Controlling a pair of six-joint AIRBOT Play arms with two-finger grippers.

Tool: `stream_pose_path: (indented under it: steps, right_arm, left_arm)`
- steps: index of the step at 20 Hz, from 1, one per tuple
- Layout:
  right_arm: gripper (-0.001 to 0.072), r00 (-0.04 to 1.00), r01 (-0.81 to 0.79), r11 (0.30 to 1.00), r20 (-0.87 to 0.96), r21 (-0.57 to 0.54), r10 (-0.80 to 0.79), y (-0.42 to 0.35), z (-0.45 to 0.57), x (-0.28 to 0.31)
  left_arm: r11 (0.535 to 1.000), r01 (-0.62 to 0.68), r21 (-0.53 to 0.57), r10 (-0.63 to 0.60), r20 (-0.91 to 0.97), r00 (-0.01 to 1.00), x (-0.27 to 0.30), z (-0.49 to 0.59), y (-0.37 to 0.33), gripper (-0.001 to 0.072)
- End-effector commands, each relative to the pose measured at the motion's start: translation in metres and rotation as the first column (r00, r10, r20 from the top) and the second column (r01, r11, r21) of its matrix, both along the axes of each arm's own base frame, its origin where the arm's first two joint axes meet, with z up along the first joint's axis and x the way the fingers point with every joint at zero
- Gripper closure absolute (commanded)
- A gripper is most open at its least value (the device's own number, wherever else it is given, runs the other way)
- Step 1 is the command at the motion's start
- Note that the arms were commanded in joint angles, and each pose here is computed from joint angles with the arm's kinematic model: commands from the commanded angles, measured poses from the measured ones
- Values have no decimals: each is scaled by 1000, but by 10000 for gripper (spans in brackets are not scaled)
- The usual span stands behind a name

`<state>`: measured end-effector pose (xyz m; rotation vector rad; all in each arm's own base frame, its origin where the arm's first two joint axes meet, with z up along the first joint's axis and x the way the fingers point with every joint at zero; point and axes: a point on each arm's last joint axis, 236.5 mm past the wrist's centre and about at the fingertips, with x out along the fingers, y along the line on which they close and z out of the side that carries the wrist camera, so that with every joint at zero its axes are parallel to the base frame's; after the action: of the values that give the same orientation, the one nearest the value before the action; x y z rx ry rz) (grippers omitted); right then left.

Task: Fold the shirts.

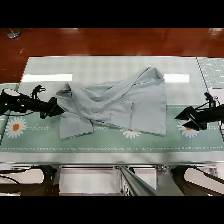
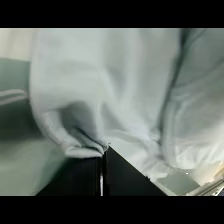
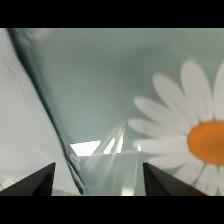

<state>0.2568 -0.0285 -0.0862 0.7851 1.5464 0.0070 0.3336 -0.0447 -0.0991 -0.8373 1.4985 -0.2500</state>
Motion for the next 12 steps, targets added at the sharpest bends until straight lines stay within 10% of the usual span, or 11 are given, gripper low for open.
stream_pose_path:
  steps: [1,10,11,12]
  right_arm:
    - [95,992,-69,998,-108,16,70,24,-13,-30]
    - [107,971,-237,968,-19,87,239,126,-18,-3]
    - [229,970,-243,967,10,78,243,133,-18,6]
    - [546,965,-260,963,45,70,257,139,-13,16]
  left_arm:
    - [999,38,-22,-38,28,999,7,13,-6,688]
    - [998,53,-26,-53,25,998,5,14,-10,688]
    - [998,64,-27,-63,25,998,5,14,-13,688]
    - [997,74,-28,-74,26,997,4,15,-17,688]
